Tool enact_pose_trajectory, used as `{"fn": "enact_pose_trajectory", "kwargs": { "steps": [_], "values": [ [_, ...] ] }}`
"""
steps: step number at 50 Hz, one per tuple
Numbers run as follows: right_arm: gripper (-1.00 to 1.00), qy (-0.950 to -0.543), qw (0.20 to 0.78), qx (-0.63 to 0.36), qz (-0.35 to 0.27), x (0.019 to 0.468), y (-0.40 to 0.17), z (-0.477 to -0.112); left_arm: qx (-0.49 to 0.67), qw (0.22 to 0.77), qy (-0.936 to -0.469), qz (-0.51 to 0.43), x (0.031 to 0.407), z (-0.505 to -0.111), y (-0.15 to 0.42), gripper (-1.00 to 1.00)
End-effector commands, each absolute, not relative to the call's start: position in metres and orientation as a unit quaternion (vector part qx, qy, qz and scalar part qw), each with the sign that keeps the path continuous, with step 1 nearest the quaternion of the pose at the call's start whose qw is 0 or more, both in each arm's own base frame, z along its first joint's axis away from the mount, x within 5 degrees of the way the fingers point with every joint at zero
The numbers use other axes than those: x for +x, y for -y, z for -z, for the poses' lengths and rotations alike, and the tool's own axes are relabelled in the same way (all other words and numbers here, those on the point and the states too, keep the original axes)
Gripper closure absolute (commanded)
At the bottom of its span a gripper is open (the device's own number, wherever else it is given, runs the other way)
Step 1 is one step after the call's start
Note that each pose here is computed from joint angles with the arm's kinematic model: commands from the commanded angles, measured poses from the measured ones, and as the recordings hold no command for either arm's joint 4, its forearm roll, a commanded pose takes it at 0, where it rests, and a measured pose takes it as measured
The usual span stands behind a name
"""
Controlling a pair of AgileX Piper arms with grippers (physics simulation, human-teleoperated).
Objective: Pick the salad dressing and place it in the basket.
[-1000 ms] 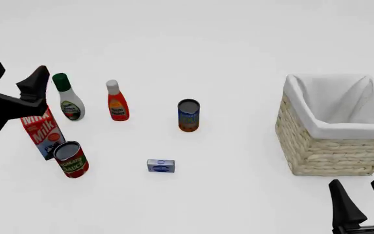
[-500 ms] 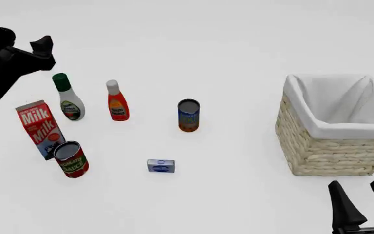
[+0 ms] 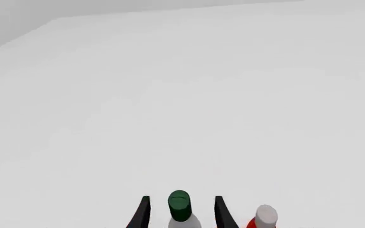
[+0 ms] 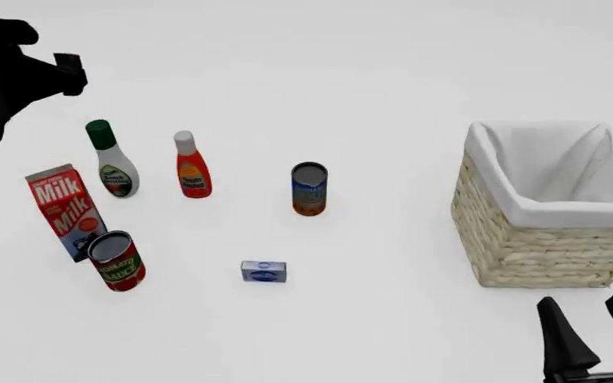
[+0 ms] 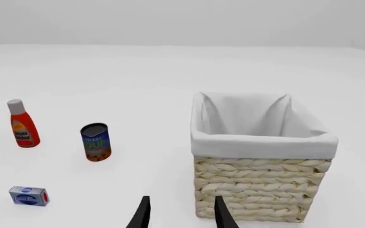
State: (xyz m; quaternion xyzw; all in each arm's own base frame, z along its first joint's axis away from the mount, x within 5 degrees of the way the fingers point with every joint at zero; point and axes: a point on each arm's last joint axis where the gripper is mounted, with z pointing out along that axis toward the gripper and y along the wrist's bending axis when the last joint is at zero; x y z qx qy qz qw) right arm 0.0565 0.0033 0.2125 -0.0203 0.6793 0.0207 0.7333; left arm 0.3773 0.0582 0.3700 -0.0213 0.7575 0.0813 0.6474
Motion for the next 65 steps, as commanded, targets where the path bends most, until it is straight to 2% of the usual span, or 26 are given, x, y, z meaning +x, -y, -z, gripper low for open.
{"fn": "enact_pose_trajectory", "kwargs": {
  "steps": [1, 14, 24, 43, 65],
  "values": [
    [-1.00, -0.682, 0.731, -0.022, -0.022, 0.057, -0.004, -0.212, -0.031, 0.613, -0.786, -0.077, 0.411, -0.364, -0.068, -1.00],
    [-1.00, -0.684, 0.729, -0.025, -0.022, 0.056, -0.004, -0.211, -0.026, 0.565, -0.822, -0.066, 0.454, -0.357, -0.067, -1.00],
    [-1.00, -0.687, 0.726, -0.027, -0.023, 0.056, -0.004, -0.210, -0.040, 0.543, -0.837, -0.060, 0.473, -0.348, -0.076, -1.00],
    [-1.00, -0.684, 0.729, -0.026, -0.026, 0.056, -0.004, -0.211, -0.056, 0.515, -0.853, -0.067, 0.490, -0.319, -0.097, -1.00],
    [-1.00, -0.682, 0.730, -0.027, -0.029, 0.056, -0.004, -0.212, -0.057, 0.493, -0.866, -0.058, 0.496, -0.284, -0.091, -1.00]
  ]
}}
